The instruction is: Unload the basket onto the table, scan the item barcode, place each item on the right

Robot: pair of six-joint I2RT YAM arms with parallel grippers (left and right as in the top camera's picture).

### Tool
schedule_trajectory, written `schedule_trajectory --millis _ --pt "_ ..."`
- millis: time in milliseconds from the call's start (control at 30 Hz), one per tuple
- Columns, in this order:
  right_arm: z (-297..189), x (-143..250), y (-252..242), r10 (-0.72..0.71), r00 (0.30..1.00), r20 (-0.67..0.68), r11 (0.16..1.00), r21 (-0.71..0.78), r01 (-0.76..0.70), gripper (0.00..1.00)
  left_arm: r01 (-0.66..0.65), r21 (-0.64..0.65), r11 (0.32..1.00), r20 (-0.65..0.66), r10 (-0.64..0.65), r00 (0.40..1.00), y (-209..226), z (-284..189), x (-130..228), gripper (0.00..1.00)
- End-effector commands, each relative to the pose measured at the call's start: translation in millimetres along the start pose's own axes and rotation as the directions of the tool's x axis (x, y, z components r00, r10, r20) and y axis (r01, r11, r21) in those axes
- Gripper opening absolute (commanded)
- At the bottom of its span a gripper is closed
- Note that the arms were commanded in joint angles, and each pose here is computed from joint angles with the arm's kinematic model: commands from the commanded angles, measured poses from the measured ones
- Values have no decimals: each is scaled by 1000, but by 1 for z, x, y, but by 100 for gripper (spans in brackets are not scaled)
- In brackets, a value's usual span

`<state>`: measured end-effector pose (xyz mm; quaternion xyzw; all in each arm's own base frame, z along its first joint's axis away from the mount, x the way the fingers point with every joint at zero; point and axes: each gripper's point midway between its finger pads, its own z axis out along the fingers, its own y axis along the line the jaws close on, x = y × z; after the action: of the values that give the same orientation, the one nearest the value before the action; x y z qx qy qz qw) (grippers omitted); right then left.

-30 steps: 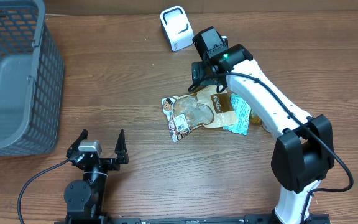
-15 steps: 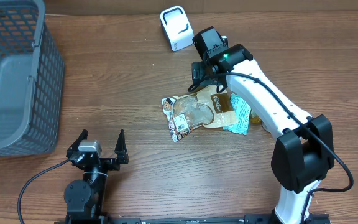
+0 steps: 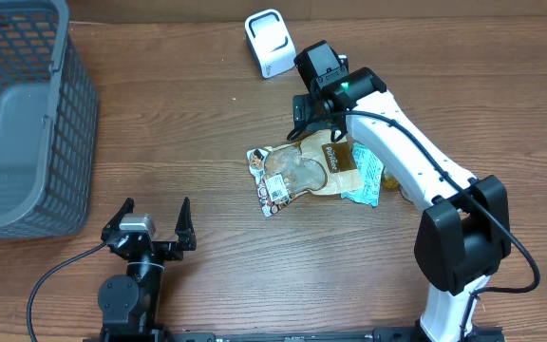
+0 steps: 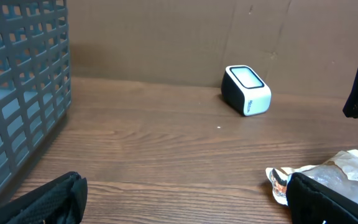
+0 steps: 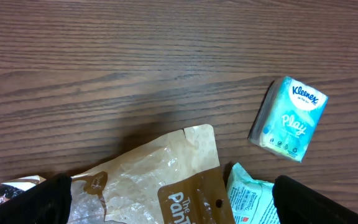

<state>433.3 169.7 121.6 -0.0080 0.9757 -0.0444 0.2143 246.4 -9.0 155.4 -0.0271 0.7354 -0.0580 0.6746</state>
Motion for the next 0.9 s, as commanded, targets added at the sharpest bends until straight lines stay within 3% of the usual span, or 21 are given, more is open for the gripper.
schedule_trajectory --millis 0,433,867 --pt "-13 -7 -5 20 999 33 1000 -5 -20 100 -23 -3 1000 7 23 1000 0 -1 -1 99" --pt "-95 -32 -19 80 976 203 994 -86 -63 100 -23 -6 1000 7 23 1000 1 0 0 100" --pt "-203 -42 -47 171 899 403 975 -198 -97 100 -23 -6 1000 7 23 1000 1 0 0 100"
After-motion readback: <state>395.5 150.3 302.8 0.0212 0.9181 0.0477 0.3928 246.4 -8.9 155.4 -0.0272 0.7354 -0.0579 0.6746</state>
